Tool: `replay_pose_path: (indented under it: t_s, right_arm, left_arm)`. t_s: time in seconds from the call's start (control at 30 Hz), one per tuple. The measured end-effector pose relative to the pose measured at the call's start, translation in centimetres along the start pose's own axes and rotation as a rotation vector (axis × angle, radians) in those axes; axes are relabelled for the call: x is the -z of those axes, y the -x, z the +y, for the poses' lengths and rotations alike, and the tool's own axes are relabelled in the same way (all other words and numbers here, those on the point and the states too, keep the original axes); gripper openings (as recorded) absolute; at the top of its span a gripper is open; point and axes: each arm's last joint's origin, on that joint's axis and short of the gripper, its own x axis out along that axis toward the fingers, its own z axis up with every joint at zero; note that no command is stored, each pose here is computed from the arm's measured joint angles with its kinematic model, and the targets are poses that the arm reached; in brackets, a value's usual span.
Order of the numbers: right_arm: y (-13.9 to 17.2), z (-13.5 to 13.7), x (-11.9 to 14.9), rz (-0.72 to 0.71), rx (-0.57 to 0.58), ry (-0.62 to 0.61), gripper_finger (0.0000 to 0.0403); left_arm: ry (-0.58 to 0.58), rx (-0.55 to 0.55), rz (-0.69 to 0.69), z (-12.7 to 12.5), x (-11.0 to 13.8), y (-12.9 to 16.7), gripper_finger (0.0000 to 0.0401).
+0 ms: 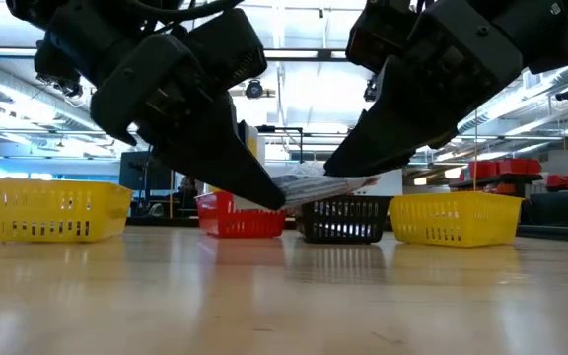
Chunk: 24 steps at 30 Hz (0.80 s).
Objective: Pick & Place Travel size toiletries
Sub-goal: Put the white toothpaste into the right yellow bin
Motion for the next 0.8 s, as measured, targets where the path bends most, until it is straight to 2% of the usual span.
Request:
replay_pose_path:
  t_s: [0.4, 0.53, 0.8]
  right_arm:
    - [0.0, 0.0, -0.1, -0.014, -0.006, -0.037, 0.0254]
    - [-0.1, -0.2, -0.1, 0.001, 0.004, -0.036, 0.0259]
    - [-0.1, -0.3, -0.2, -0.007, 0.005, -0.041, 0.022]
  left_arm:
    - [0.015, -0.025, -0.012, 0.8, -0.3, -0.2, 0.01]
    - [0.013, -0.019, -0.075, 0.7, -1.0, -0.2, 0.0104]
    - [-0.008, -0.009, -0.114, 0.6, -1.4, -0.1, 0.0102]
